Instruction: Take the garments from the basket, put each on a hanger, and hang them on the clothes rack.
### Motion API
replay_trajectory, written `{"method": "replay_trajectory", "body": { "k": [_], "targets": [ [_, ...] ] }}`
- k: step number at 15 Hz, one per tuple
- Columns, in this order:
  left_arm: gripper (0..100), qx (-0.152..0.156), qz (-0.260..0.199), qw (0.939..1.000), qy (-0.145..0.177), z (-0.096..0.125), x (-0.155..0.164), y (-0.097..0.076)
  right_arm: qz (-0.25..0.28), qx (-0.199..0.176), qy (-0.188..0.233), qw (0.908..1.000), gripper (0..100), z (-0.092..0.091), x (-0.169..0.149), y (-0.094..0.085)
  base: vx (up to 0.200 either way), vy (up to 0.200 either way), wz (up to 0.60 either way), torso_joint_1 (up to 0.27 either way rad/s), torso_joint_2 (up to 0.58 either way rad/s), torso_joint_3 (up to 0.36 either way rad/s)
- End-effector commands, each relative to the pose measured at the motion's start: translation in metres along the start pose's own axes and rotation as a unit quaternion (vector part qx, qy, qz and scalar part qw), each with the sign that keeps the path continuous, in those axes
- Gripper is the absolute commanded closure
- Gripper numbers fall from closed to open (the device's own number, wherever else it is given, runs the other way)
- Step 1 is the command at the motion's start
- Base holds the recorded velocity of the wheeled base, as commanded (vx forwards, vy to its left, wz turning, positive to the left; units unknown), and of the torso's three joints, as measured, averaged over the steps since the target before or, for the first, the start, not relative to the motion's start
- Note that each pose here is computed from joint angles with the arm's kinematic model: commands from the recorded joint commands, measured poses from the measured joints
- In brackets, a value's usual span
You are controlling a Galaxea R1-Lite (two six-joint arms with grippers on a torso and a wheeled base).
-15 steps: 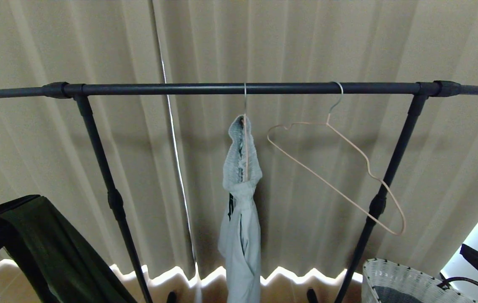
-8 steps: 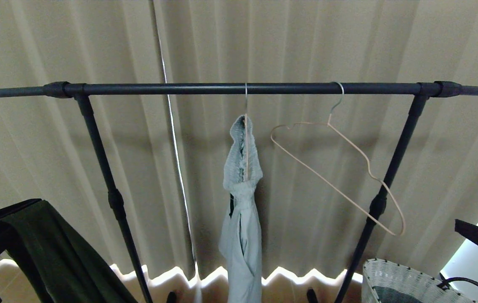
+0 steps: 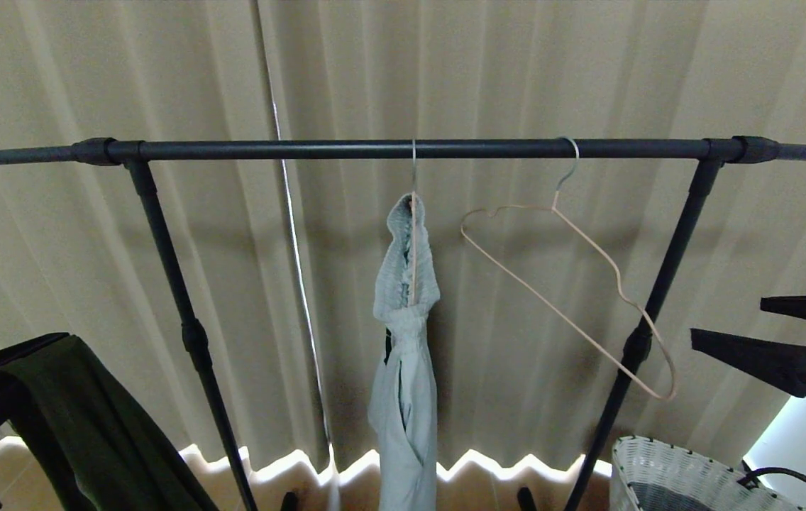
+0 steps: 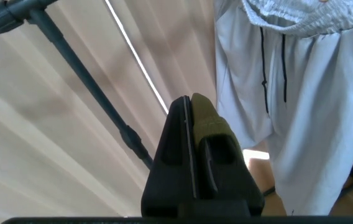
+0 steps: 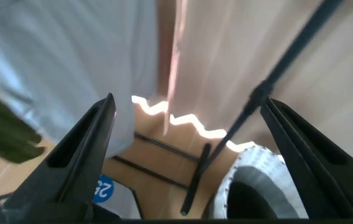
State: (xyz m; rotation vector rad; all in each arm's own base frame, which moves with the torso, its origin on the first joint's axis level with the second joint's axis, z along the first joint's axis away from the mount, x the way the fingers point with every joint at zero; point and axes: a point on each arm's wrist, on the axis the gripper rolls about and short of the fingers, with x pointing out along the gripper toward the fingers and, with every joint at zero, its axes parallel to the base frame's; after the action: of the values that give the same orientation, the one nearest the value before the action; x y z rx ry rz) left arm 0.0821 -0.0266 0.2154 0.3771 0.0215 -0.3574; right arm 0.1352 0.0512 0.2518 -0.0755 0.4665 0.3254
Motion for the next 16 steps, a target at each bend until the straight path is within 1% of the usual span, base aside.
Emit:
{"method": "replay_trajectory", "body": {
  "k": [1, 3, 6, 11, 13, 16],
  "targets": [
    [100, 0.002, 0.000, 1.0000, -0.001, 0.001, 0.001, 0.000, 0.005, -0.002, 0.024, 0.9997, 0, 0.008, 0.022, 0.008, 0.000, 0.000, 0.00, 0.000, 0.00, 0.000],
    [100, 0.002, 0.000, 1.0000, -0.001, 0.001, 0.001, 0.000, 0.003, -0.003, 0.041, 0.9992, 0, 0.012, 0.037, 0.010, 0.000, 0.000, 0.00, 0.000, 0.00, 0.000],
    [100, 0.002, 0.001, 1.0000, -0.002, 0.002, 0.000, 0.001, -0.019, -0.005, 0.065, 0.9977, 0, 0.022, 0.068, 0.012, 0.000, 0.000, 0.00, 0.000, 0.00, 0.000],
    [100, 0.002, 0.000, 1.0000, -0.003, 0.002, 0.001, 0.001, -0.025, 0.006, 0.078, 0.9966, 0, 0.042, 0.116, 0.015, 0.000, 0.000, 0.00, 0.000, 0.00, 0.000],
    [100, 0.002, 0.001, 1.0000, -0.003, 0.002, 0.000, 0.001, -0.028, 0.011, 0.082, 0.9962, 0, 0.044, 0.124, 0.016, 0.000, 0.000, 0.00, 0.000, 0.00, 0.000],
    [100, 0.002, -0.001, 1.0000, -0.003, 0.002, 0.001, 0.000, -0.052, 0.010, 0.092, 0.9944, 0, 0.042, 0.134, 0.015, 0.000, 0.000, 0.00, 0.000, 0.00, 0.000]
  ]
}}
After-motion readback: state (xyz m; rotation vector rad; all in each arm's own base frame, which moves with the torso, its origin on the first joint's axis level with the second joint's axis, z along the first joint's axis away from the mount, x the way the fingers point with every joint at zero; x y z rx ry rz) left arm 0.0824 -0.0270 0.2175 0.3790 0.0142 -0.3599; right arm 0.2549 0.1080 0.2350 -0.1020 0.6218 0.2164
